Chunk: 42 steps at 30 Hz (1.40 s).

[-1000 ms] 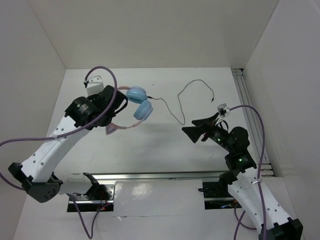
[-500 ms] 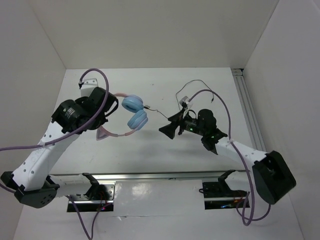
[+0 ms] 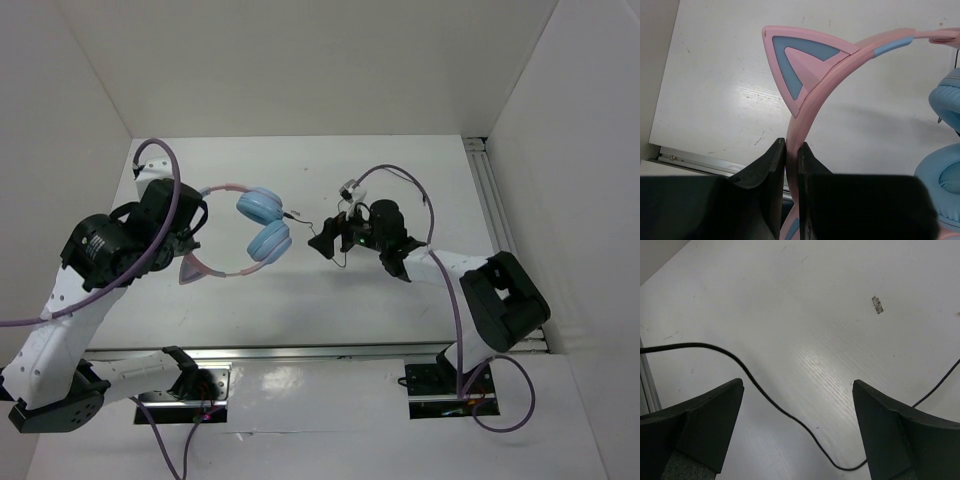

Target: Wrap the headphones

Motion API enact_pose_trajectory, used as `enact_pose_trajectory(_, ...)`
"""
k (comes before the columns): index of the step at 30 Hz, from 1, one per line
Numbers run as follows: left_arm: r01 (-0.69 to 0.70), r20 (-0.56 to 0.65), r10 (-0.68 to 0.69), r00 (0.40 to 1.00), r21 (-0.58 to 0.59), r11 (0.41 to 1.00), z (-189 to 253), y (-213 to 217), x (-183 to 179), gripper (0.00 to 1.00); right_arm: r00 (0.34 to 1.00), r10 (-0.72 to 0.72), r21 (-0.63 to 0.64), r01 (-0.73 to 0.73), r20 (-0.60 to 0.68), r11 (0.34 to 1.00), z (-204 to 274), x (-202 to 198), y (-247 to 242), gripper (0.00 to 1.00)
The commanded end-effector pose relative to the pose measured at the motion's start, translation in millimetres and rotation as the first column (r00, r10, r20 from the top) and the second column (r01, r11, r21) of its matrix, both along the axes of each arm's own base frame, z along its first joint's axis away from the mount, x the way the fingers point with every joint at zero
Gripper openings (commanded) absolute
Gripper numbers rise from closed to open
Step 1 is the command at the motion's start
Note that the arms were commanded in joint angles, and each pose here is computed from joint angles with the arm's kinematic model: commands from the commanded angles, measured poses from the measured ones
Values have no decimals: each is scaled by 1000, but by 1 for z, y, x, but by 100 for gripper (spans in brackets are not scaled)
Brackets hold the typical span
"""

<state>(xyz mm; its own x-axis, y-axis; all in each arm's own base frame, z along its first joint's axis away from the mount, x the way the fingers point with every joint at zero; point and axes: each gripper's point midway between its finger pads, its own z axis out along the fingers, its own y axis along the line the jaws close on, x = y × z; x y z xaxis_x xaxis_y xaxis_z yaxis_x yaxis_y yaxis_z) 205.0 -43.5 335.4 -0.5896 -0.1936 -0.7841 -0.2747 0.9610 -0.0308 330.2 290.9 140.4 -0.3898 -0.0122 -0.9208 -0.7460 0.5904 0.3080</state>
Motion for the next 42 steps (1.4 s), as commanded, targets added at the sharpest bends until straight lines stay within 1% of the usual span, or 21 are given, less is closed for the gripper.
enact_pose_trajectory(1,3,66,1,998,-56,998,17,-3,4,0,993,2,33,-6,115,999,26,26,14,94)
enact_pose_trajectory(2,4,73,1,997,-61,998,19,-2,3,0,994,14,31,-17,107,999,22,27,17,89)
enact_pose_trajectory(4,5,88,2,996,-72,997,24,-2,2,0,994,68,32,-71,87,997,15,23,25,70)
enact_pose_trajectory(5,-2,92,8,996,-67,998,25,0,3,0,994,80,35,-82,69,996,7,23,28,41)
enact_pose_trajectory(7,-6,101,14,995,-79,997,27,-1,3,0,995,85,60,-88,50,994,3,21,30,26)
enact_pose_trajectory(8,-6,101,14,995,-79,997,27,-1,3,0,996,83,66,-85,39,994,-3,17,28,23)
enact_pose_trajectory(12,-15,108,23,994,-73,997,27,0,5,0,997,77,94,-79,30,992,-7,13,27,0)
enact_pose_trajectory(16,-27,90,26,996,13,1000,15,7,10,0,1000,2,58,-3,21,998,-4,6,16,0)
enact_pose_trajectory(18,-40,75,34,997,70,997,2,10,16,0,990,-122,44,119,72,992,16,9,-5,0)
enact_pose_trajectory(19,-40,57,34,998,100,994,-5,9,20,0,985,-155,5,155,79,988,17,7,-11,0)
enact_pose_trajectory(20,-23,19,20,1000,141,990,-19,8,23,0,966,-240,-21,243,99,970,21,12,-25,0)
enact_pose_trajectory(21,-21,8,20,1000,150,988,-25,5,27,0,959,-257,-31,262,118,965,28,9,-28,0)
enact_pose_trajectory(24,95,-53,-88,995,142,985,-47,-18,39,0,927,-325,-65,342,185,937,56,0,-46,0)
enact_pose_trajectory(25,166,-35,-164,986,83,983,-51,-39,48,0,927,-316,-55,333,204,941,75,-5,-46,0)
enact_pose_trajectory(27,278,-83,-271,959,88,957,-72,-54,51,0,925,-298,-75,323,237,944,88,-13,-43,0)
enact_pose_trajectory(28,362,-96,-357,929,43,931,-79,-72,48,0,922,-287,-57,312,260,949,106,-17,-40,0)
enact_pose_trajectory(29,400,-89,-397,914,21,916,-82,-83,52,0,928,-262,-101,297,264,950,101,-21,-39,0)
enact_pose_trajectory(33,649,-147,-648,747,-53,759,-104,-138,33,0,939,-186,-157,239,290,958,113,-36,-28,0)
enact_pose_trajectory(36,749,-170,-746,644,-60,660,-107,-168,17,0,947,-153,-232,223,284,947,103,-41,-24,0)
enact_pose_trajectory(37,768,-170,-766,620,-69,637,-108,-174,11,0,942,-176,-243,249,285,938,100,-37,-28,0)
enact_pose_trajectory(42,871,-163,-870,466,-87,483,-105,-202,-19,0,956,-114,-262,187,269,947,94,-43,-17,0)
